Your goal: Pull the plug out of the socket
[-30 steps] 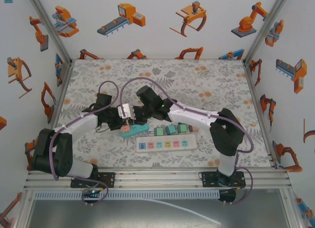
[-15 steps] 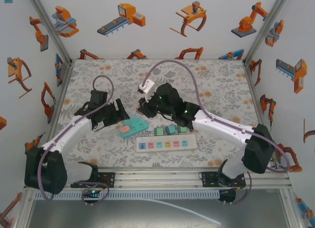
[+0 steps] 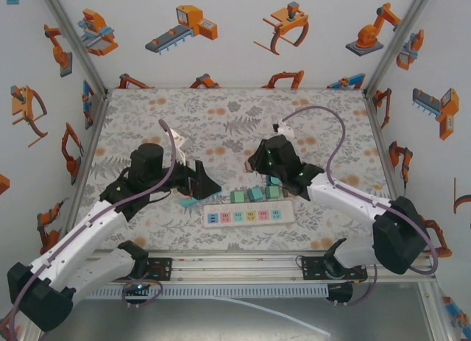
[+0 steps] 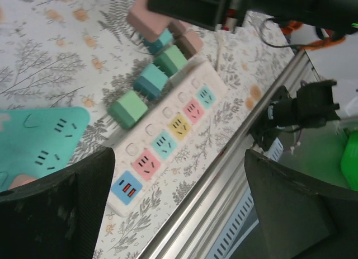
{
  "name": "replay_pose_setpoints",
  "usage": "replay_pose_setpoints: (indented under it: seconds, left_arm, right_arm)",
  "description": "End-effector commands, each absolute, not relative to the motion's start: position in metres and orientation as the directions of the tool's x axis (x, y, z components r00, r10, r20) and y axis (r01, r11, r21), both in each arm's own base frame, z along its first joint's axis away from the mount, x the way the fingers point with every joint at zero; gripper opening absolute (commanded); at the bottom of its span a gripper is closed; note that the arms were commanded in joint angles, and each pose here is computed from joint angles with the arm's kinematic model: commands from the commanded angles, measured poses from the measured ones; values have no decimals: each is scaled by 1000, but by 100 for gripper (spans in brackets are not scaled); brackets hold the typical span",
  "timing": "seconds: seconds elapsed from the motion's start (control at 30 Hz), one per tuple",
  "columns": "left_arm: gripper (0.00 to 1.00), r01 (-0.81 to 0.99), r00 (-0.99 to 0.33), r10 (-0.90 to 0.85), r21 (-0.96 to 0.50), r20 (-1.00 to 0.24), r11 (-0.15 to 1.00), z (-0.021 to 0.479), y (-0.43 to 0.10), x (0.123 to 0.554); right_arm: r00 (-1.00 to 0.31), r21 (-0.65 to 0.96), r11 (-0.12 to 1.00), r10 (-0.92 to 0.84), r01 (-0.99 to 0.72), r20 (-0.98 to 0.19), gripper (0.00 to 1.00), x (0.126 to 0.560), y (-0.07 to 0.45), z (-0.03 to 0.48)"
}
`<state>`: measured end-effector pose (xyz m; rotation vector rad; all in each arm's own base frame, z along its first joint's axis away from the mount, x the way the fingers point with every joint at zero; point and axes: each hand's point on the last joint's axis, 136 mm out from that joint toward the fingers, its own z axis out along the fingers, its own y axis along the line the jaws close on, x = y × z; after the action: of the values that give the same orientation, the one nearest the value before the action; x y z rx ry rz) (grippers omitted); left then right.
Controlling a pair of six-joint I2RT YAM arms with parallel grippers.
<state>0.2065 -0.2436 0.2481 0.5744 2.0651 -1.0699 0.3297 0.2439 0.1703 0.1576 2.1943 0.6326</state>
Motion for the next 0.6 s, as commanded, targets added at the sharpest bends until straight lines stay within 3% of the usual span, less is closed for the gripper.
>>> replay_pose_setpoints:
  seconds: [0.0,0.07,0.57]
  left_arm:
    - [95,718,-592,97,-468,-800,515,247,-246,193]
    - [100,715,-589,96,-461,-802,526,244,-243,192]
    - [97,684,-565,83,-410,-821,603,242,-229,199]
  right_arm:
    - [-611,543,839,425,-11,-668,0,340,237,164]
    - [-627,534,845,417,2,-658,0,341,239,149]
    - [-666,524,852,390,-1,-635,1,338,244,81]
